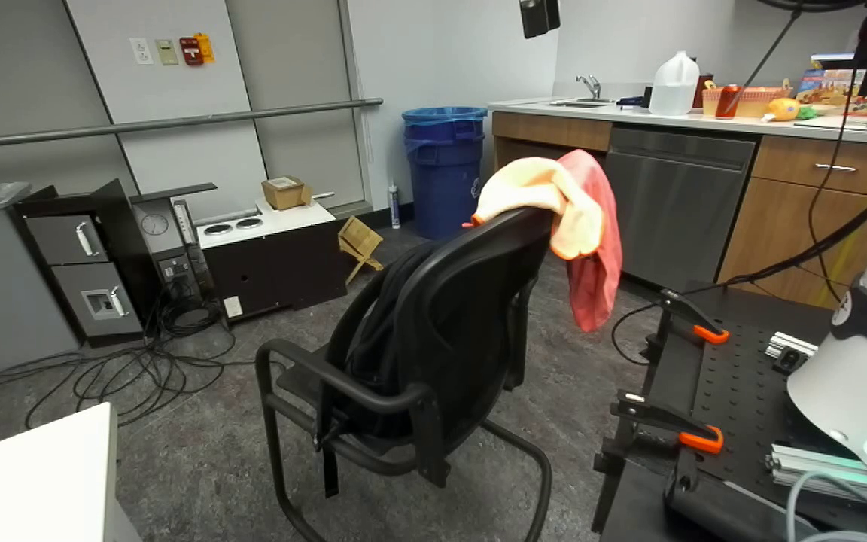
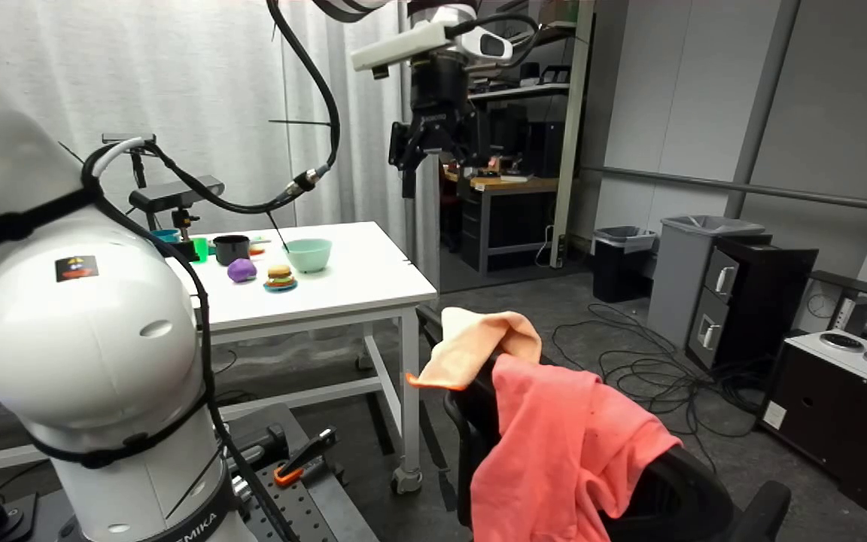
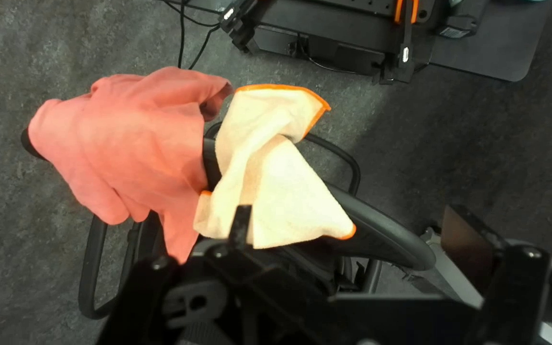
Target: Put the orange cloths on the seat
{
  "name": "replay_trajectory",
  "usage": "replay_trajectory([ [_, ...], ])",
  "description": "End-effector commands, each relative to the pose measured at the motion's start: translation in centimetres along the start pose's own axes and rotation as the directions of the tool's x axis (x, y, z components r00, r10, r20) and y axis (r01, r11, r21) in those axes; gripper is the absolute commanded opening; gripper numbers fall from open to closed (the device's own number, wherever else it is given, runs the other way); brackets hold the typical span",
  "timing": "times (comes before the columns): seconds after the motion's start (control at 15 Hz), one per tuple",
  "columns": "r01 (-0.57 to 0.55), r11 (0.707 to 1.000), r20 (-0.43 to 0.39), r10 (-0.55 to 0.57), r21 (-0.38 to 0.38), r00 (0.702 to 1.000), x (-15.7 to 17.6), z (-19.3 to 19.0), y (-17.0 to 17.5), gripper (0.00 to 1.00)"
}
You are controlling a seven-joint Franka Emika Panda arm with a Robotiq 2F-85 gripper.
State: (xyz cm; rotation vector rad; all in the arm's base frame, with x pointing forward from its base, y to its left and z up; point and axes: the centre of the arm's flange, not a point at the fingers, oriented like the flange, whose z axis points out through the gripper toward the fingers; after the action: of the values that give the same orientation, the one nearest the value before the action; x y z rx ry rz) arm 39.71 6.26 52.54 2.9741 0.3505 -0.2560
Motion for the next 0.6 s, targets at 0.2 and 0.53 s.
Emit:
replay_trajectory([
  [0.2, -0.001, 1.000, -0.023, 0.001, -0.001, 1.000, 0.3, 0.1, 0.0, 1.00],
  [0.53, -0.038, 0.999, -0.061, 0.038, 0.004, 0.997, 1.8, -3.8, 6.3, 1.00],
])
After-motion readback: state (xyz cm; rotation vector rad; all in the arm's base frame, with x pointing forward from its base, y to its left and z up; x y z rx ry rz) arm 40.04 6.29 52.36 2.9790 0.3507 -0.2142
